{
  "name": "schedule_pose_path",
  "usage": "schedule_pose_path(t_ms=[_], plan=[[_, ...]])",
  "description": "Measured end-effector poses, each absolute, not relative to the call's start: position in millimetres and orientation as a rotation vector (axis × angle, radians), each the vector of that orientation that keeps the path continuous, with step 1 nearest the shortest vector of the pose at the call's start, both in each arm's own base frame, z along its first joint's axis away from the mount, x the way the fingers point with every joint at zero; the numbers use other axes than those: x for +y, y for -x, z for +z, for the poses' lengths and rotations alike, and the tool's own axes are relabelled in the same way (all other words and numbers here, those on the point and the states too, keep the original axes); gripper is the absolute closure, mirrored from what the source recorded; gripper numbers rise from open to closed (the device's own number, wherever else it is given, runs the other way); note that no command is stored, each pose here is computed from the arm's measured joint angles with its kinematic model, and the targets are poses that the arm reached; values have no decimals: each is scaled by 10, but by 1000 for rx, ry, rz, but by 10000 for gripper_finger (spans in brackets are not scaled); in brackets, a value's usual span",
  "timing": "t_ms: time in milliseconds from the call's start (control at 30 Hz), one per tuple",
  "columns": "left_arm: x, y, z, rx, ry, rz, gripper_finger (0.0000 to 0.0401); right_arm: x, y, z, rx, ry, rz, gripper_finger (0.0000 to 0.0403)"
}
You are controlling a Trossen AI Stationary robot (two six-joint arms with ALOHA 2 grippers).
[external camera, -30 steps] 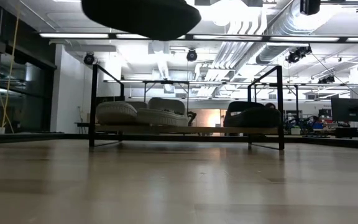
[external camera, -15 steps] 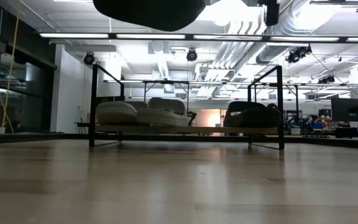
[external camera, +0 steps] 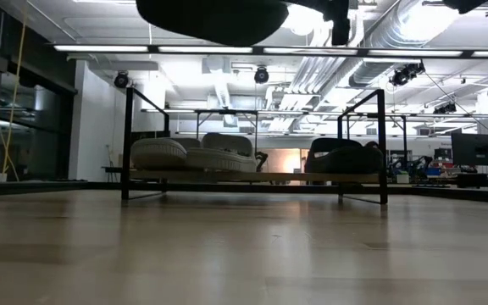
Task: Pick and place slides into the shelf
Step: Put the black slide on the shelf
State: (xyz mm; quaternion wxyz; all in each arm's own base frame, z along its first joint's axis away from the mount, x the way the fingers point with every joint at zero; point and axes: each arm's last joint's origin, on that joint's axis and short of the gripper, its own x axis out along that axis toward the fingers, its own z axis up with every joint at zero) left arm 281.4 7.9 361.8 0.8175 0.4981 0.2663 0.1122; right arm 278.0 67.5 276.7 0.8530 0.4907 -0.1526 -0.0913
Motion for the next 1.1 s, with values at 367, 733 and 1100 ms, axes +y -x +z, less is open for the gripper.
schedule_pose_path(t_ms=[367,733,1100], plan=[[79,-2784,3645,563,-1086,231,396,685,-2913,2766,-314,-1033,-203,143],[33,-2743,3635,575,-1099,184,396,645,-2897,2795,-386,-1033,-288,143],[-64,-2644,3706,549,-1128,168,396,617,-2904,2767,-386,-1054,-331,143]])
